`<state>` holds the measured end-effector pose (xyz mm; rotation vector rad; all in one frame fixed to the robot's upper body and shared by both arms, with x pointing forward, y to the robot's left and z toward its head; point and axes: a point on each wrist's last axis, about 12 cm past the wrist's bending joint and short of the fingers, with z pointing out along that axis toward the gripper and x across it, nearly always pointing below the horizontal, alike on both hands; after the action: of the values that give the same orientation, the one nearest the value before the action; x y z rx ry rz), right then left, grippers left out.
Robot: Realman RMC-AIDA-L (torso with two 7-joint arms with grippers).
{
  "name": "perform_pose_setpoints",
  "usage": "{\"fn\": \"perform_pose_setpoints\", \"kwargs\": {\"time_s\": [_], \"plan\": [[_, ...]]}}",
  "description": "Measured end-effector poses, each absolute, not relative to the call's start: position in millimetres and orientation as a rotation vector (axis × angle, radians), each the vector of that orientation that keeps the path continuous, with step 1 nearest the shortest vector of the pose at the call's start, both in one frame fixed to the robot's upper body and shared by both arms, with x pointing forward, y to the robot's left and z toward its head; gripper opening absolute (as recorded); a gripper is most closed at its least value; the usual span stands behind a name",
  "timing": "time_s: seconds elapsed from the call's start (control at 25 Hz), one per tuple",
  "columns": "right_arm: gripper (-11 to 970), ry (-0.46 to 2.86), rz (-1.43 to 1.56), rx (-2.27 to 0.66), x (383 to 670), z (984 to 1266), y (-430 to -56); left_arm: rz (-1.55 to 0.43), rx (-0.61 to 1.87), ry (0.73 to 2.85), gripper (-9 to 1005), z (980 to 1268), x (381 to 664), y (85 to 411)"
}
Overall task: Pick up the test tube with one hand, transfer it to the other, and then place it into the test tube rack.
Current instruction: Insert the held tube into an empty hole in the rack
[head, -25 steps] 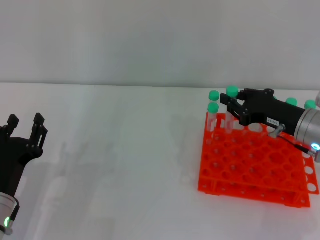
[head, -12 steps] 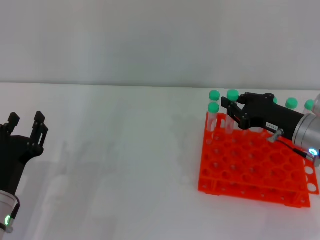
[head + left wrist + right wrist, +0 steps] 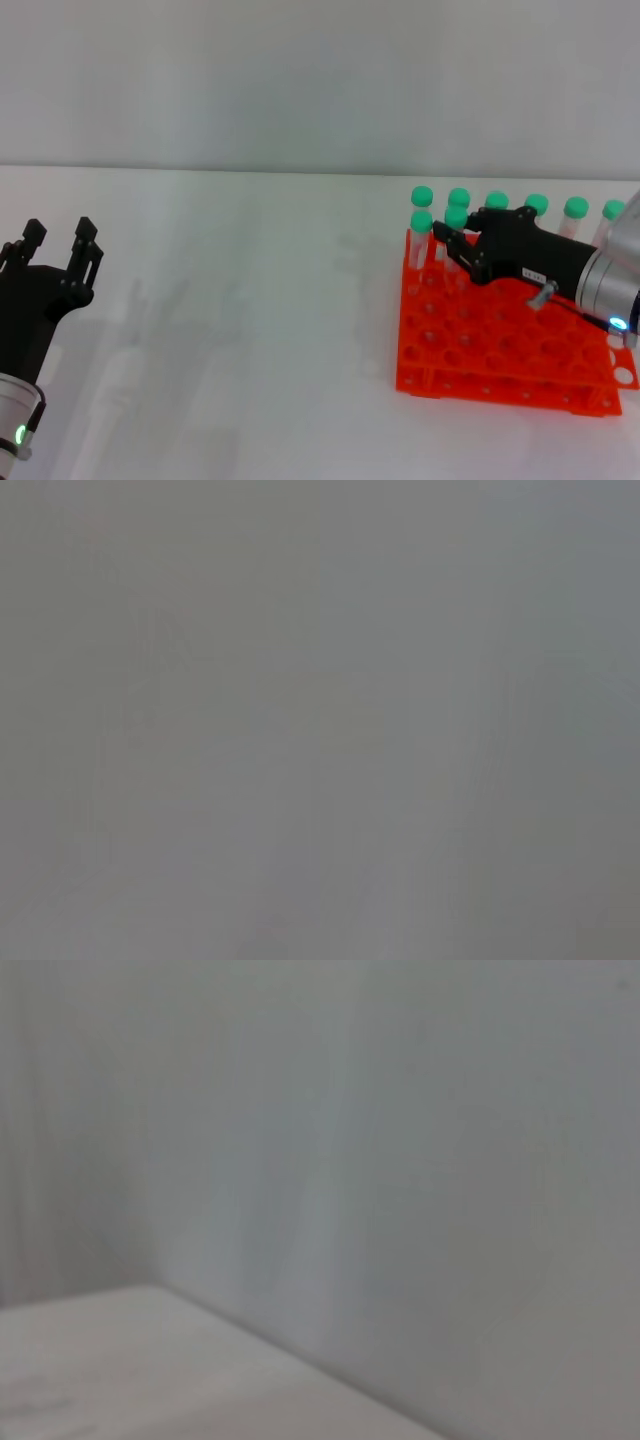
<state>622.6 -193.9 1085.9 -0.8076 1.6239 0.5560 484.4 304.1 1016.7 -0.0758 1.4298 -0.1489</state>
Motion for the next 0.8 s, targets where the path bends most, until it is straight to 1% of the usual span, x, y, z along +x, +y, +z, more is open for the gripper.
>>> {"fn": "perform_pose_setpoints", "kwargs": {"time_s": [0.64, 0.8], "plan": [[210, 1.635, 0.557, -0.778, 618.2, 1083.8, -203.2, -0.15, -0.077, 1.421, 599, 1017.9, 485.0, 303.8], [376, 1.63, 0.568, -0.763, 614.2, 1083.7, -207.3, -0.15, -0.08, 1.417, 599, 1019.3, 487.8, 303.3]]}}
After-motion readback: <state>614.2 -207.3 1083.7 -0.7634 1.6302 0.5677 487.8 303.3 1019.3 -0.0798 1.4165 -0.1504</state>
